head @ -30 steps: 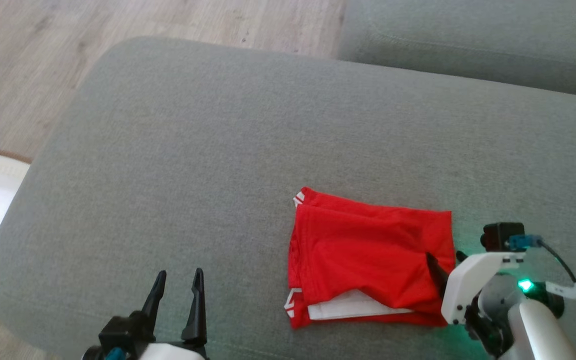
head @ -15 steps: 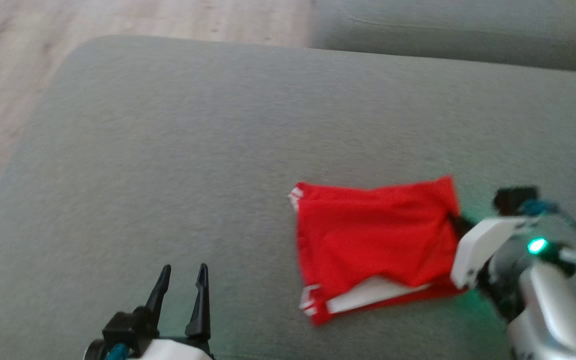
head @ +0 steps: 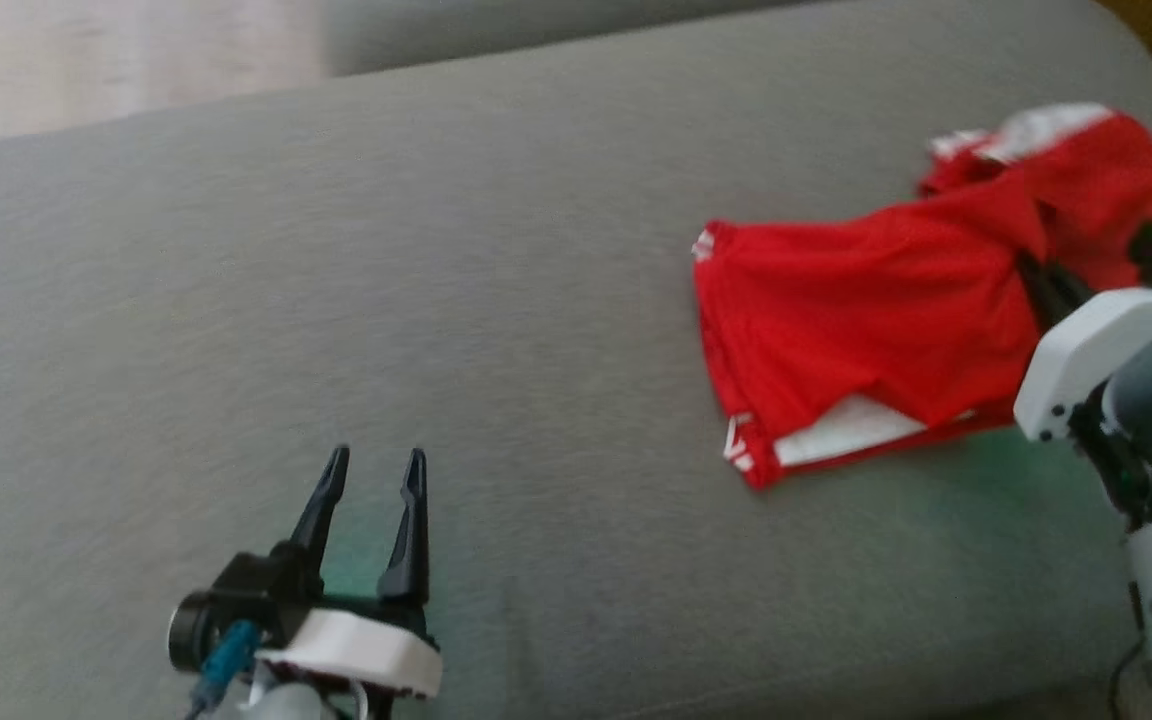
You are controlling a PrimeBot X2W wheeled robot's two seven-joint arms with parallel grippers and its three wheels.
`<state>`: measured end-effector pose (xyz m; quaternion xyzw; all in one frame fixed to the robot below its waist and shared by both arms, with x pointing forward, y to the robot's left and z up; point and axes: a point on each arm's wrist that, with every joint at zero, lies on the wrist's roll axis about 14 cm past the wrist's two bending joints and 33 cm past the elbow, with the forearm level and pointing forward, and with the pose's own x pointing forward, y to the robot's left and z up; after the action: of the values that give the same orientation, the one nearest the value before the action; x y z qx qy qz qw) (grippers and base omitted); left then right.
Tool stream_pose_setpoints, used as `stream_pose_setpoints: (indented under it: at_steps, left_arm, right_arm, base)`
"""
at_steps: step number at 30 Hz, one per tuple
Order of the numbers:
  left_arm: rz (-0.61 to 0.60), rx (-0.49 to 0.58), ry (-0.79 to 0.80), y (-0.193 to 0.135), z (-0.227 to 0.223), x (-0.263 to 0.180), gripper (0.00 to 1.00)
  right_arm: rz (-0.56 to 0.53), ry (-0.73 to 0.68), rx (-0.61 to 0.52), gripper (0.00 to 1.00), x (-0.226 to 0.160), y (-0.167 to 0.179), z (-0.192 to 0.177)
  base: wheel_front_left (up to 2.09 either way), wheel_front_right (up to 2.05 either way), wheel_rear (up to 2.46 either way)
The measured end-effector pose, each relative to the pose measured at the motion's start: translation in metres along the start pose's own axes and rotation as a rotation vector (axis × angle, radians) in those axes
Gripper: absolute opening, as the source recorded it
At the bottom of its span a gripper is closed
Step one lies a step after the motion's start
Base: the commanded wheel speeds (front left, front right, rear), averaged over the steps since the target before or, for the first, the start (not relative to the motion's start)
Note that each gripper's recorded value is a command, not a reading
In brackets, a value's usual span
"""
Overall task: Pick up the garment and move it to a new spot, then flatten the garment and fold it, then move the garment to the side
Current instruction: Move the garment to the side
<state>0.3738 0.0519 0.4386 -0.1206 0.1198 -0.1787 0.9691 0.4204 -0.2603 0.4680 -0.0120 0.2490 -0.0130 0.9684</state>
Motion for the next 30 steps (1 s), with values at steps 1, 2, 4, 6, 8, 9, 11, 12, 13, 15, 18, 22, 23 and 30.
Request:
stream_pose_setpoints:
  at_steps: [1, 2, 4, 6, 8, 9, 11, 12, 13, 15, 18, 22, 23, 30]
  left_arm:
    - [-0.029, 0.005, 0.003, -0.007, 0.000, 0.007, 1.00]
    - [-0.052, 0.006, 0.008, -0.013, -0.001, 0.014, 1.00]
    - [-0.123, 0.012, 0.031, -0.032, -0.007, 0.030, 1.00]
    - [-0.165, 0.013, 0.048, -0.043, -0.012, 0.039, 1.00]
    - [-0.200, 0.014, 0.065, -0.053, -0.017, 0.045, 1.00]
    - [-0.215, 0.014, 0.073, -0.057, -0.019, 0.048, 1.00]
    - [-0.233, 0.010, 0.086, -0.062, -0.023, 0.051, 1.00]
    - [-0.239, 0.010, 0.089, -0.063, -0.024, 0.053, 1.00]
    - [-0.239, 0.010, 0.089, -0.063, -0.024, 0.053, 1.00]
    - [-0.242, 0.012, 0.095, -0.063, -0.025, 0.054, 1.00]
    - [-0.230, 0.017, 0.094, -0.058, -0.024, 0.053, 1.00]
    - [-0.205, 0.022, 0.085, -0.051, -0.021, 0.049, 1.00]
    - [-0.198, 0.023, 0.083, -0.049, -0.020, 0.048, 1.00]
    - [-0.135, 0.024, 0.062, -0.031, -0.013, 0.037, 1.00]
  right_arm:
    - [-0.025, -0.004, 0.008, 0.00, -0.004, -0.010, 0.000]
    - [-0.046, -0.004, 0.014, 0.00, -0.008, -0.018, -0.001]
    - [-0.109, -0.002, 0.034, 0.00, -0.018, -0.042, -0.005]
    - [-0.144, -0.006, 0.051, 0.00, -0.024, -0.054, -0.008]
    - [-0.172, -0.003, 0.066, 0.00, -0.029, -0.063, -0.013]
    - [-0.182, 0.003, 0.074, 0.00, -0.030, -0.065, -0.017]
    - [-0.199, 0.016, 0.082, 0.00, -0.033, -0.071, -0.024]
    - [-0.205, 0.022, 0.084, 0.00, -0.033, -0.072, -0.027]
    - [-0.205, 0.022, 0.084, 0.00, -0.033, -0.072, -0.027]
    - [-0.209, 0.022, 0.083, 0.00, -0.032, -0.073, -0.028]
    - [-0.191, -0.001, 0.070, 0.00, -0.024, -0.068, -0.016]
    - [-0.154, -0.050, 0.024, 0.00, -0.009, -0.055, 0.015]
    - [-0.148, -0.063, 0.011, 0.00, -0.005, -0.052, 0.024]
    - [-0.102, -0.110, -0.052, 0.00, 0.022, -0.031, 0.077]
  base:
    - [0.00, 0.00, 0.00]
    - [0.00, 0.00, 0.00]
    - [0.00, 0.00, 0.00]
    - [0.00, 0.00, 0.00]
    - [0.00, 0.00, 0.00]
    - [0.00, 0.00, 0.00]
    - [0.00, 0.00, 0.00]
    - [0.00, 0.00, 0.00]
    - [0.00, 0.00, 0.00]
    - [0.00, 0.00, 0.00]
    - [0.00, 0.00, 0.00]
    - [0.00, 0.00, 0.00]
    - [0.00, 0.00, 0.00]
    - [0.00, 0.00, 0.00]
